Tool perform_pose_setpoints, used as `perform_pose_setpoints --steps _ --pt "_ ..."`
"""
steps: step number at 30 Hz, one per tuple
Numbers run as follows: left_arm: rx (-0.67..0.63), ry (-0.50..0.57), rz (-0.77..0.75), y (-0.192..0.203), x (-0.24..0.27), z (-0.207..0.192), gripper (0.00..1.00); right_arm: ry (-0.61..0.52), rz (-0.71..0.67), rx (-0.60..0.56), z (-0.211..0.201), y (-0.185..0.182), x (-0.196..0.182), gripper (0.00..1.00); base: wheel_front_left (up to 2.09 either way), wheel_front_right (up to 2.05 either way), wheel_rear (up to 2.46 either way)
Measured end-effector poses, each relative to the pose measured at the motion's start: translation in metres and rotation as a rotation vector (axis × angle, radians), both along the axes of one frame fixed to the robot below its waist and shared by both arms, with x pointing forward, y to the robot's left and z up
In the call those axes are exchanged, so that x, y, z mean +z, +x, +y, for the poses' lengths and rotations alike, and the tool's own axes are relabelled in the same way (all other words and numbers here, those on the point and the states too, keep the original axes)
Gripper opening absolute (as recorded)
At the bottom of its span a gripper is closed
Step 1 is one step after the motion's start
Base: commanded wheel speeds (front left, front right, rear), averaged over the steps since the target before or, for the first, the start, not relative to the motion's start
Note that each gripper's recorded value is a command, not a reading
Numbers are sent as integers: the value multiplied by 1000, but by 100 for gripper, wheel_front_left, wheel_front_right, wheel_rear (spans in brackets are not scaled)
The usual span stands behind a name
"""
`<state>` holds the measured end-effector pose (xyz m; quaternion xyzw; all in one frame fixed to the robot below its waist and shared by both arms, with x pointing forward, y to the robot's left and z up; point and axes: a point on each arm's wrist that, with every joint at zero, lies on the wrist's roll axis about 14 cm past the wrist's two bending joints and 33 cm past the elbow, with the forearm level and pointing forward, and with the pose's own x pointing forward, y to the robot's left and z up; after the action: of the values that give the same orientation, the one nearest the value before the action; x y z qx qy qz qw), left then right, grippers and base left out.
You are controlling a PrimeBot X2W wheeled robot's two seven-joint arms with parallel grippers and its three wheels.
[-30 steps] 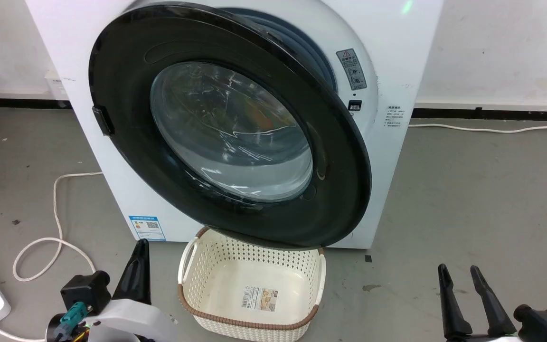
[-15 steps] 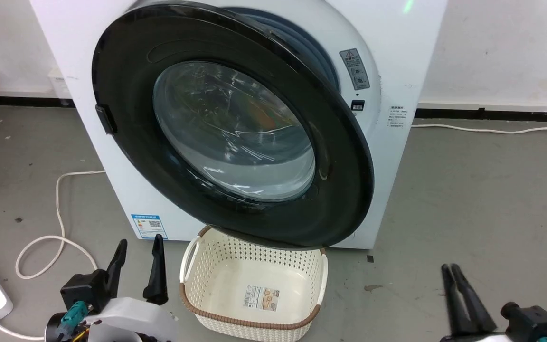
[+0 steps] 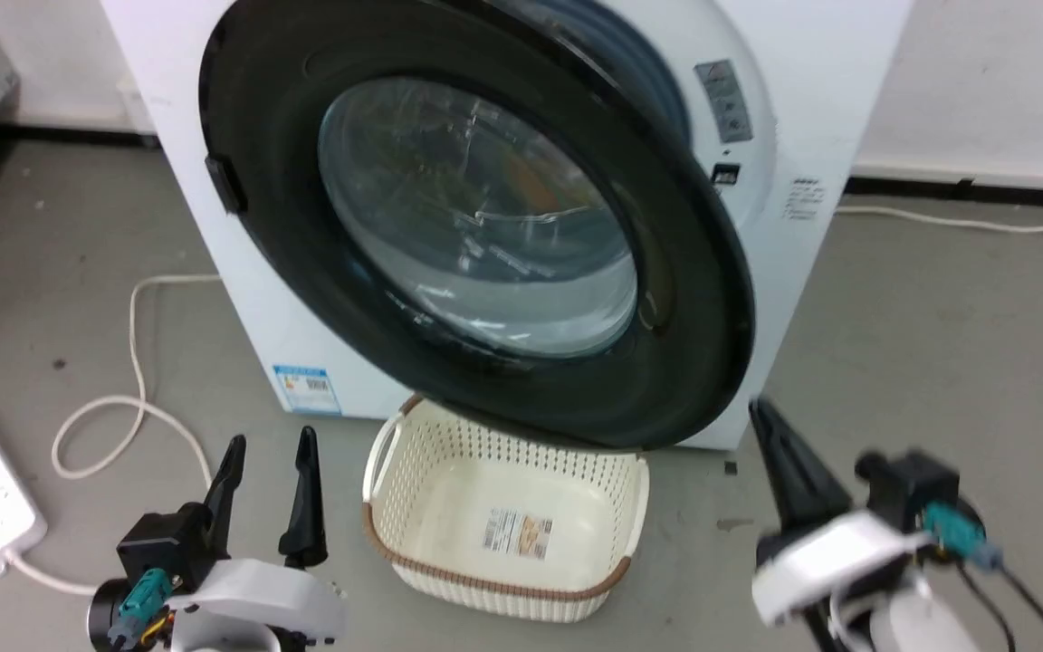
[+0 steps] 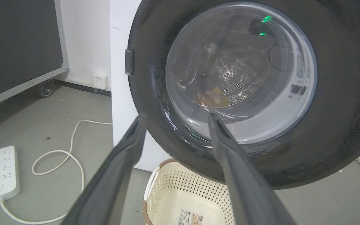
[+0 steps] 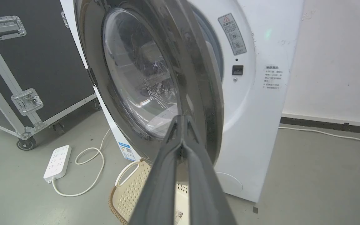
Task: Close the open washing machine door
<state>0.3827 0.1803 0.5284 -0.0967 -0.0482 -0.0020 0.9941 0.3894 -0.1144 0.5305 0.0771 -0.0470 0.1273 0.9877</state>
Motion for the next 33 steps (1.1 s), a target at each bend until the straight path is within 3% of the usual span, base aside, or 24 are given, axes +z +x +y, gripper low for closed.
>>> perform_pose_setpoints --steps 15,33 --pt "35 2 31 31 -15 8 100 -8 52 -29 -1 98 -23 0 0 0 0" --pt "52 21 107 60 -52 11 100 16 -35 -167 -32 189 -8 0 0 0 0"
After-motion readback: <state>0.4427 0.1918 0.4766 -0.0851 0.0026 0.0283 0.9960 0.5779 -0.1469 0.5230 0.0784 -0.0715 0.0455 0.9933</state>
